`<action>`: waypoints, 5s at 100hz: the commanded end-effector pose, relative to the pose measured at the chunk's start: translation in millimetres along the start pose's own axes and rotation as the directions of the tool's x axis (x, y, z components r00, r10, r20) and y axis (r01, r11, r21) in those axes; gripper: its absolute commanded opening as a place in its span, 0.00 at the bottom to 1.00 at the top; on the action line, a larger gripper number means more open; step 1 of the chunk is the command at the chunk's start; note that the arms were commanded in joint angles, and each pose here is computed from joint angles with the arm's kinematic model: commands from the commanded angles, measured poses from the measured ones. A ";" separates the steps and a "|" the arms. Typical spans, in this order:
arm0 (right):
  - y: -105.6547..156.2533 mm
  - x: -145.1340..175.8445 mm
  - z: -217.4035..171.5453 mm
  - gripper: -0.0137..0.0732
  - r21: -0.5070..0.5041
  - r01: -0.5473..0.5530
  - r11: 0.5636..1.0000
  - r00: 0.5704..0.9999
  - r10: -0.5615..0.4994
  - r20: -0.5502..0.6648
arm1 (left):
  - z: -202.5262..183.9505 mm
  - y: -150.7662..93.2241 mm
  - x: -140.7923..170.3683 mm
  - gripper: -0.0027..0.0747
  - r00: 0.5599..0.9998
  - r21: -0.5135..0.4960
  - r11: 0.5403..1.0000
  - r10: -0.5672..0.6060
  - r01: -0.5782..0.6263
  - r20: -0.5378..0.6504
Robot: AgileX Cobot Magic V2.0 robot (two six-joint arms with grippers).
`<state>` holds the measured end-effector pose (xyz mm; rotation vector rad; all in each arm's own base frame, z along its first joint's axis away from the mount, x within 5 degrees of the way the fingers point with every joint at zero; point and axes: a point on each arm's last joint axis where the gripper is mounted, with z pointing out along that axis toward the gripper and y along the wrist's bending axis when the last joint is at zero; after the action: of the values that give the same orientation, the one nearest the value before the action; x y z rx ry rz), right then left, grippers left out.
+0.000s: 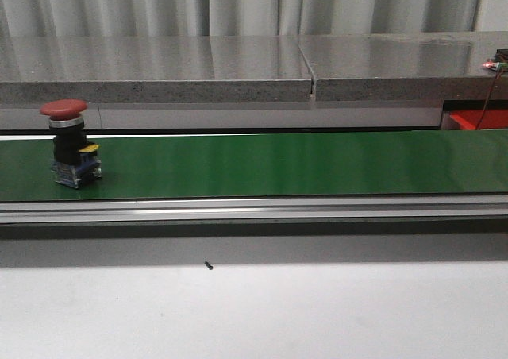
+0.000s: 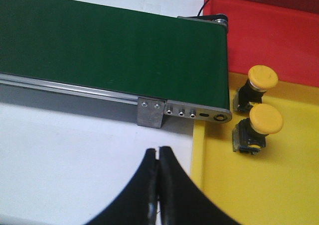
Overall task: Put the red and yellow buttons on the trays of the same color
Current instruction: 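Grasp a second red button with the left gripper, carry it over belt, then set the second red button on the belt and open the left gripper, then lower the right gripper onto the first red button at the belt's end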
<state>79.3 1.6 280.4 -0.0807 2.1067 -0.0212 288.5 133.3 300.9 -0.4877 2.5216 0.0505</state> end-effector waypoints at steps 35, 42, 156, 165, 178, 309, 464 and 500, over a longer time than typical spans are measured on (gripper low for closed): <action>-1.4 -11.9 -3.5 0.08 0.013 -0.004 1.000 0.997 0.003 0.078 | -3.8 -48.8 -7.5 0.33 0.992 0.083 0.989 0.117 -0.121 0.056; -1.4 -11.9 -3.5 0.08 0.013 -0.004 1.000 0.997 0.003 0.078 | 4.7 -49.7 -5.8 0.33 0.993 0.088 0.989 0.120 -0.122 0.022; -1.4 -11.9 -3.5 0.08 0.013 -0.004 1.000 0.997 0.003 0.078 | -38.9 -74.1 8.3 0.74 0.988 0.284 0.946 0.150 -0.157 0.048; -1.4 -11.9 -3.5 0.08 0.013 -0.004 1.000 0.997 0.003 0.078 | -55.3 -74.5 17.2 0.54 0.984 0.283 0.943 0.159 -0.177 0.085; -1.4 -11.9 -3.5 0.08 0.013 -0.004 1.000 0.997 0.003 0.078 | -77.2 -72.5 38.4 0.11 0.978 0.278 0.941 0.165 -0.195 0.127; -1.4 -11.9 -3.5 0.08 0.013 -0.004 1.000 0.997 0.003 0.078 | -160.3 -58.3 201.0 0.01 0.802 0.226 0.891 0.214 -0.394 0.557; -2.3 -61.6 23.5 0.08 -0.027 -0.042 0.999 0.996 0.039 -0.084 | -162.8 -55.3 208.2 0.01 0.784 0.227 0.890 0.198 -0.394 0.588; -5.3 -127.0 68.0 0.09 -0.042 -0.075 0.996 0.977 0.065 -0.202 | -162.8 -55.3 208.2 0.01 0.784 0.227 0.890 0.198 -0.394 0.588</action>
<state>186.8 5.4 335.2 -0.0675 2.3628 0.0419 58.7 -9.5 315.2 0.0956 2.0406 -0.0935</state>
